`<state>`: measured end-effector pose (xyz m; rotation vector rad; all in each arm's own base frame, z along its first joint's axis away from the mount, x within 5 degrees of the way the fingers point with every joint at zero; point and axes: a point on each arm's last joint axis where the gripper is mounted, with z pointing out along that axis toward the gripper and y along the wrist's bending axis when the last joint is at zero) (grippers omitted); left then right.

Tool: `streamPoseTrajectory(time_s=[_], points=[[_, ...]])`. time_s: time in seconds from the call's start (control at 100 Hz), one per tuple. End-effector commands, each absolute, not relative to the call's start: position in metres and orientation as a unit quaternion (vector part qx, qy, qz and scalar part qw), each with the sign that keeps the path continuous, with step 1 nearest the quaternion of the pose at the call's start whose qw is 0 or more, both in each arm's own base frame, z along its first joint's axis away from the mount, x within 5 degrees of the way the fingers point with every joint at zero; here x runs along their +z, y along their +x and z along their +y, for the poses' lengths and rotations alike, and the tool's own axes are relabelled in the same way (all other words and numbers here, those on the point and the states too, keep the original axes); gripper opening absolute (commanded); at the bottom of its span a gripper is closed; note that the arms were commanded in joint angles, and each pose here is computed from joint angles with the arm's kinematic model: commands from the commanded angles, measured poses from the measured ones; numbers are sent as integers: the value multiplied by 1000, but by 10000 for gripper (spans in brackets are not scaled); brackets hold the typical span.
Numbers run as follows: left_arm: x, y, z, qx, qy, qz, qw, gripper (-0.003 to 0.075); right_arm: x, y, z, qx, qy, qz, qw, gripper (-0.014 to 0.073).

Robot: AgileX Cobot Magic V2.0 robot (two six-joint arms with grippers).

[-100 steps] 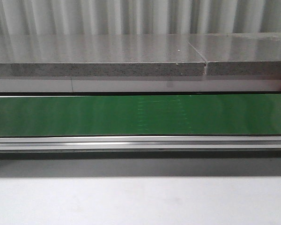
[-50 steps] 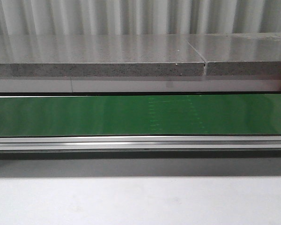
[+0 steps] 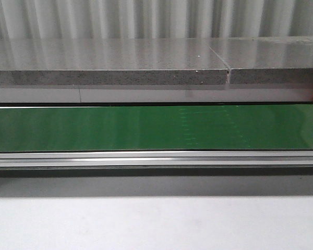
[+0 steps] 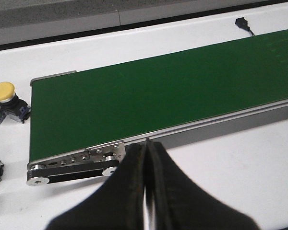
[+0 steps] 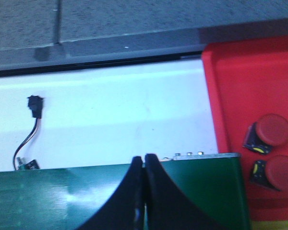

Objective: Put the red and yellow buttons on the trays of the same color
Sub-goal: 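Move the right gripper back over the belt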

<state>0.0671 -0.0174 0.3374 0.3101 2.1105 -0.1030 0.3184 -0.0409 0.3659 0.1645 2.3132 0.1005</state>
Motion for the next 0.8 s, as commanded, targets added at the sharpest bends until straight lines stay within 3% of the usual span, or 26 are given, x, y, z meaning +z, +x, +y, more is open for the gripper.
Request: streamPoseTrajectory(time_s=[0.0,0.29,0.79], points=[[350,70,-19,-49,124,845,518,-21,397,305,-24,25,26,890,454,-69],[350,70,-19,-49,124,845,518,-21,400,282,10,21,-41,878,477,-69],[350,70,-19,-49,124,845,518,-21,371,205,9,13,-41,850,525,-69]])
